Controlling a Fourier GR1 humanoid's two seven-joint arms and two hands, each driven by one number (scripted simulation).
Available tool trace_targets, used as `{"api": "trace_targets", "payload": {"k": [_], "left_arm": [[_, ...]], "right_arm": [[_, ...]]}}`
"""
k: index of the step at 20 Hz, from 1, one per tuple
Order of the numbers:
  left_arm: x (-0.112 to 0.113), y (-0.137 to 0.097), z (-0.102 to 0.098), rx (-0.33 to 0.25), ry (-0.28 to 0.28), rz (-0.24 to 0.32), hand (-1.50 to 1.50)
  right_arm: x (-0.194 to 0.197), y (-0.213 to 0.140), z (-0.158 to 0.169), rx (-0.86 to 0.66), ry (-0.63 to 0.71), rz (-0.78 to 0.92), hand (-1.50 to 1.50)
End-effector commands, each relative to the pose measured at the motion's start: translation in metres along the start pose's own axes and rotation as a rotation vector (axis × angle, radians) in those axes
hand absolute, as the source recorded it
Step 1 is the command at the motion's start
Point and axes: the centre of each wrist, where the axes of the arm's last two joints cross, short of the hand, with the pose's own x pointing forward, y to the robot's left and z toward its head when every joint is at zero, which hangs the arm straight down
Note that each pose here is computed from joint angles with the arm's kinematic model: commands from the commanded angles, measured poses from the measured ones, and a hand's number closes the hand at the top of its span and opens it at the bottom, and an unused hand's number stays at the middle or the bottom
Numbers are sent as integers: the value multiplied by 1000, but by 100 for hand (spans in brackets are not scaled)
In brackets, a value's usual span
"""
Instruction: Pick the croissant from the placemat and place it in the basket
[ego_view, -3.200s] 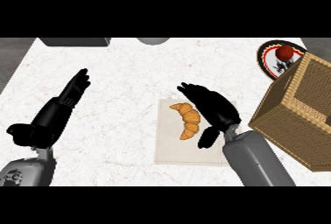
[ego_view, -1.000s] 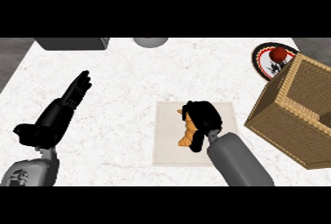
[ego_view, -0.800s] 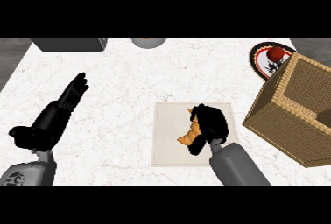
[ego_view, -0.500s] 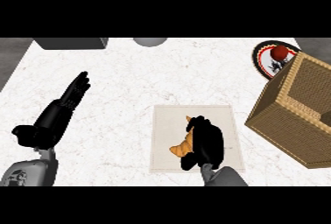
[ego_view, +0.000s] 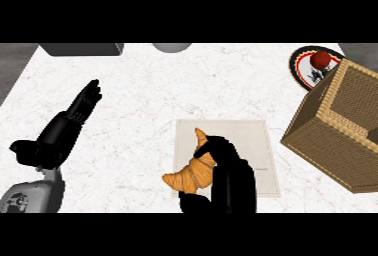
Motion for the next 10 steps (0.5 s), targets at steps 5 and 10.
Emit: {"api": "trace_targets", "payload": {"k": [5,10], "left_arm": [[9,7,3,4,-5,-11,0],[6,11,0,9,-15,5,0]], "right_arm": [[42,-71,45,-217,2,-198,150],[48,-99,41,-321,63,-159,150]]}}
